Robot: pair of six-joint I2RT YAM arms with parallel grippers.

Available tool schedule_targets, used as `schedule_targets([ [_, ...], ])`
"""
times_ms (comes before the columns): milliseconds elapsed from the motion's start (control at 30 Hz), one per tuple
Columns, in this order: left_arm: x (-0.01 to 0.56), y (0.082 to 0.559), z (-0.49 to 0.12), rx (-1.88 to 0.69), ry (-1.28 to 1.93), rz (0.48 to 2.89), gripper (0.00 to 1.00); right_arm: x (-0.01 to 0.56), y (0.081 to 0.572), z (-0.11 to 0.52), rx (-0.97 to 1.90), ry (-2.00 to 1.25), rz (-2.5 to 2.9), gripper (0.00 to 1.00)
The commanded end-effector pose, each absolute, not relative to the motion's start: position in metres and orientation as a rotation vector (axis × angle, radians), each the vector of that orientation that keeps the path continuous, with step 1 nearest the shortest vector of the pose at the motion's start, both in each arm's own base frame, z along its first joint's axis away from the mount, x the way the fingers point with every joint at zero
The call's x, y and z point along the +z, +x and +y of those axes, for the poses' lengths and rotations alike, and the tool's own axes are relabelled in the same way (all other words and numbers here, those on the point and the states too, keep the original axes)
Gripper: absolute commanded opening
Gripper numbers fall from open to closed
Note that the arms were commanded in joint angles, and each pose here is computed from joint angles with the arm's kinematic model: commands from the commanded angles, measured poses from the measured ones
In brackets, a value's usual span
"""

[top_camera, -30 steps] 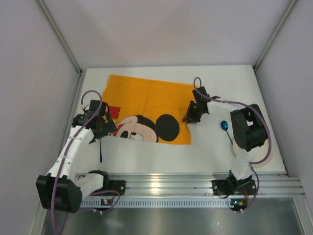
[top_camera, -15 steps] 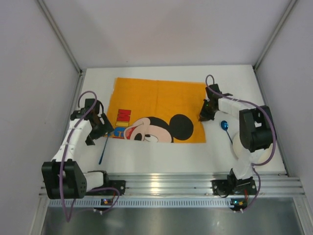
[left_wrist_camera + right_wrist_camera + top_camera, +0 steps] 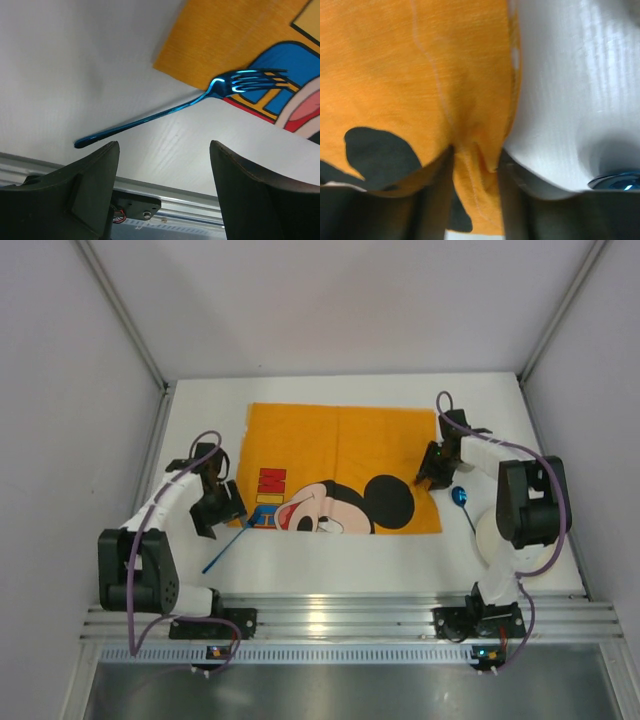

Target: Set the dinner table for one person

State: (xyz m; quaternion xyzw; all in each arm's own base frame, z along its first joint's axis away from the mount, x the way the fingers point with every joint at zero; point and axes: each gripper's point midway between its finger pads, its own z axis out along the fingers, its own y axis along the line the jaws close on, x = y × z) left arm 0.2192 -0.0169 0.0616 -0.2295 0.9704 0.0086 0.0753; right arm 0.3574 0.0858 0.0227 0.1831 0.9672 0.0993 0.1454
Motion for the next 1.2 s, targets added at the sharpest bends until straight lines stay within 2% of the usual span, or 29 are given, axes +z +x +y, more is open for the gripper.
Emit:
schedule_targets([
  [0, 0.061, 0.232, -0.045, -0.126, -0.531, 2.903, 0.78, 0.035, 0.353, 0.094, 0.344, 0.476, 2.804, 0.46],
  [100, 0.051, 0.232, -0.059, -0.185, -0.470, 2.941, 0.74, 0.043, 0.349, 0.091, 0.327, 0.467, 2.792, 0.54],
  [133, 0.048, 0.231, -0.061, -0.176, -0.459, 2.952, 0.66, 0.046, 0.349, 0.091, 0.326, 0.462, 2.788, 0.55],
  [233, 0.038, 0.230, -0.064, -0.135, -0.425, 2.982, 0.62, 0.056, 0.349, 0.089, 0.329, 0.457, 2.775, 0.56],
  [467, 0.019, 0.230, -0.062, -0.082, -0.429, 3.032, 0.66, 0.078, 0.351, 0.071, 0.346, 0.502, 2.732, 0.57],
  [633, 0.042, 0.256, -0.064, -0.126, -0.335, 2.918, 0.70, 0.086, 0.345, 0.052, 0.313, 0.497, 2.721, 0.57],
  [733, 0.060, 0.269, -0.055, -0.055, -0.253, 2.875, 0.70, 0.085, 0.337, 0.042, 0.292, 0.506, 2.729, 0.58],
  [867, 0.054, 0.266, -0.051, -0.024, -0.164, 2.914, 0.70, 0.076, 0.328, 0.031, 0.280, 0.551, 2.747, 0.57],
  [1000, 0.036, 0.260, -0.037, 0.129, -0.176, 2.991, 0.69, 0.077, 0.327, 0.031, 0.294, 0.557, 2.749, 0.57],
  [1167, 0.022, 0.256, -0.040, 0.116, -0.166, 3.046, 0.67, 0.088, 0.331, 0.024, 0.274, 0.554, 2.736, 0.57],
])
